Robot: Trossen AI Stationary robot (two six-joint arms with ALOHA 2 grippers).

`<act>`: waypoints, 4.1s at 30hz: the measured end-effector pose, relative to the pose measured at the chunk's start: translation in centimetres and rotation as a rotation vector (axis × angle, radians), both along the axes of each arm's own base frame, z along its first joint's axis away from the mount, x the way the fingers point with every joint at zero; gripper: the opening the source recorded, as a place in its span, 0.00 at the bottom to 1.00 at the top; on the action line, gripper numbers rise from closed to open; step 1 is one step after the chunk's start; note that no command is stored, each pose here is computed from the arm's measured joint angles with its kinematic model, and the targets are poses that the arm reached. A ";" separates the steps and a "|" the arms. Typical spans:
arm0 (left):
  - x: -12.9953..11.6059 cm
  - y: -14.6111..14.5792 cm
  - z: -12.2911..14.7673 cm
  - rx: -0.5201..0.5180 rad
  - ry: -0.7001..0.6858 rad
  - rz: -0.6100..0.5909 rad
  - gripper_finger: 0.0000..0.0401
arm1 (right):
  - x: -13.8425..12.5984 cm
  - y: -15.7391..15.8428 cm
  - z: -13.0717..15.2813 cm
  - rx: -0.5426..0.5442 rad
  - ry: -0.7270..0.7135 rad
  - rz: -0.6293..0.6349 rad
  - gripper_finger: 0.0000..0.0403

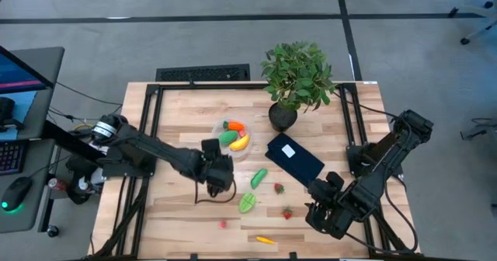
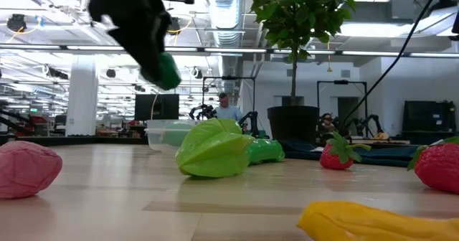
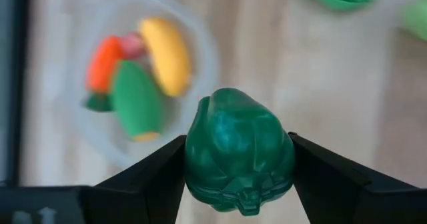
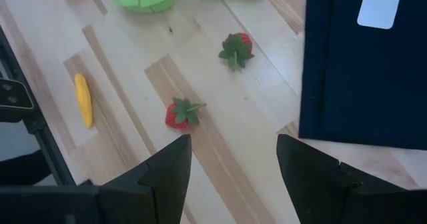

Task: Pick and placing Produce into tupperware
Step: Put the green bell pepper into the transparent bin, then put the bottom red strawberry into the transparent bin

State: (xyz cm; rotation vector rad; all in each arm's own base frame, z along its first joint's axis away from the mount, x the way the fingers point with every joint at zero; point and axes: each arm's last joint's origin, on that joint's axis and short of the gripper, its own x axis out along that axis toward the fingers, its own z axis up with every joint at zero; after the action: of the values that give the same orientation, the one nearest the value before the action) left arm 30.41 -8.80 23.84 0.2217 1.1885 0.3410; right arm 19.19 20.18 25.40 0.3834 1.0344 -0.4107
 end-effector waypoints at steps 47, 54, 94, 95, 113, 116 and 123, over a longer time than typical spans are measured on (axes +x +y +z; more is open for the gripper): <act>4.5 15.0 0.1 -0.061 -0.268 0.143 0.59 | 0.5 -0.1 0.3 -0.047 -0.177 -0.123 0.53; 5.6 15.2 -3.2 -0.107 -0.172 0.135 0.59 | 0.6 -0.1 0.3 -0.051 -0.195 -0.134 0.53; 2.5 13.8 -2.4 -0.292 0.056 0.111 0.64 | 0.6 -0.3 0.3 -0.068 -0.184 -0.130 0.53; 2.2 13.5 -1.9 -0.293 0.058 0.104 0.64 | 0.6 -0.3 0.3 -0.067 -0.184 -0.129 0.53; -4.8 4.7 6.8 -0.256 -0.140 0.057 0.64 | 1.1 2.4 -3.7 -0.125 -0.133 -0.116 0.53; -6.5 2.9 7.8 -0.202 -0.183 0.048 0.64 | 1.2 3.6 -5.8 -0.110 -0.142 -0.203 0.53; -10.6 0.8 9.4 -0.087 -0.258 0.078 0.64 | 2.3 5.6 -8.6 0.020 -0.306 -0.389 0.53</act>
State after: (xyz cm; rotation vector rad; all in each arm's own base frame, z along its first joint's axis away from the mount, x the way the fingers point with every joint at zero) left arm 19.79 -8.03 33.20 0.0538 0.9566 0.3731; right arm 21.51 25.74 16.79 0.6481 0.6636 -0.6675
